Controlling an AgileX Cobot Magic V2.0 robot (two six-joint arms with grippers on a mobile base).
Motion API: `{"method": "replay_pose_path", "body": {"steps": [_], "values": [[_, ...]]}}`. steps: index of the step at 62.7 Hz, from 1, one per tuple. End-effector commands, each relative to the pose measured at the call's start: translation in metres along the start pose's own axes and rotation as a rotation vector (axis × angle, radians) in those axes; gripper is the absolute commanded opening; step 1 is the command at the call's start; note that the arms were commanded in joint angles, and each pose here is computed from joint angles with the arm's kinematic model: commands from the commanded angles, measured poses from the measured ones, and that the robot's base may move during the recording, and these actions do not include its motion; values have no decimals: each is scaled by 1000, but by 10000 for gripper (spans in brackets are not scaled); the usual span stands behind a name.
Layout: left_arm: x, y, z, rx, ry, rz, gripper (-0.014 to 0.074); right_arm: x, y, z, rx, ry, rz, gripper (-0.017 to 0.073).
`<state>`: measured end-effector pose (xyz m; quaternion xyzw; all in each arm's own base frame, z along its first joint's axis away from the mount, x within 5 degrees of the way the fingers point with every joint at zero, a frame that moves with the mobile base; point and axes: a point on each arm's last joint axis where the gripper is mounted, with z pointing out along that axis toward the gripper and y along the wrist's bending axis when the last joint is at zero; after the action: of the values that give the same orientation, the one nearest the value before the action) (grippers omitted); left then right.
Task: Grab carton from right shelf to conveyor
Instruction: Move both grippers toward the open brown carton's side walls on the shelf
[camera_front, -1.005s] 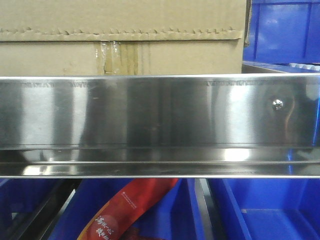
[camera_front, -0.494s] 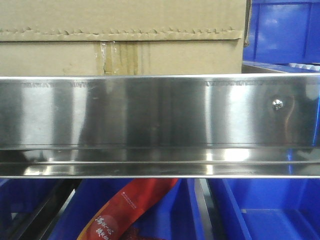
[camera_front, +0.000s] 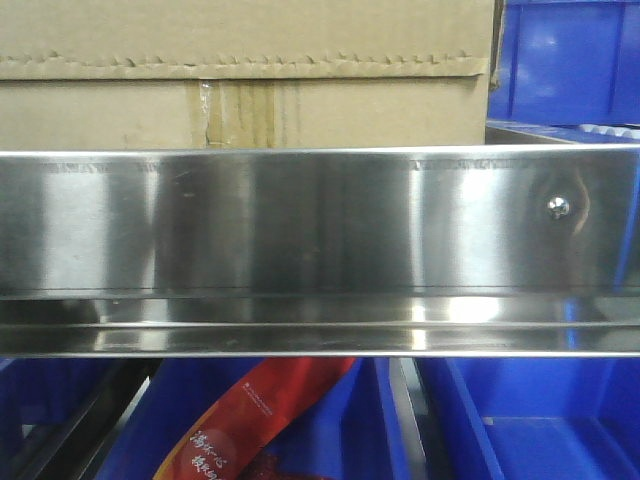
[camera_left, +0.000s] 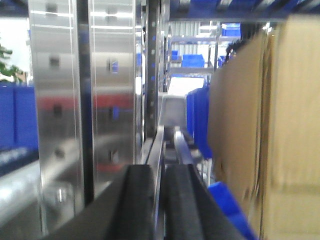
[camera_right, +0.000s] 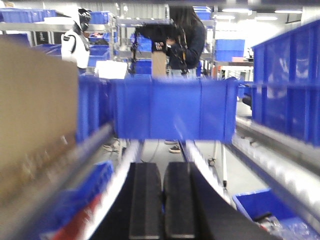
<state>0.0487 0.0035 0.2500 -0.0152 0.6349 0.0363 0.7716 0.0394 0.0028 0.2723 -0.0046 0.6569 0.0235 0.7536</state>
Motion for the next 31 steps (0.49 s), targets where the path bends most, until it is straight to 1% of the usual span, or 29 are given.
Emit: {"method": "replay_pose_path", "body": {"steps": [1,6,11,15,18,22,26,31], "values": [[-32,2,-5,-11,-22,45,148,-30,3,-8,-22,18,3,25],[-59,3,-7,-25,8,78,256,-56,5,-9,-33,18,11,162],[-81,5,-6,-31,39,76,329,-76,6,-2,-37,36,10,370],[-97,5,-2,-30,33,74,365,-88,6,4,-37,41,11,489],[-106,5,1,-17,21,62,381,-91,6,12,-36,63,11,573],[-113,4,6,5,34,50,399,-92,5,20,-34,85,11,566],[-117,3,15,20,87,48,417,-93,4,28,-26,73,9,559],[-121,2,25,42,174,46,440,-99,5,36,-36,71,40,559]]}}
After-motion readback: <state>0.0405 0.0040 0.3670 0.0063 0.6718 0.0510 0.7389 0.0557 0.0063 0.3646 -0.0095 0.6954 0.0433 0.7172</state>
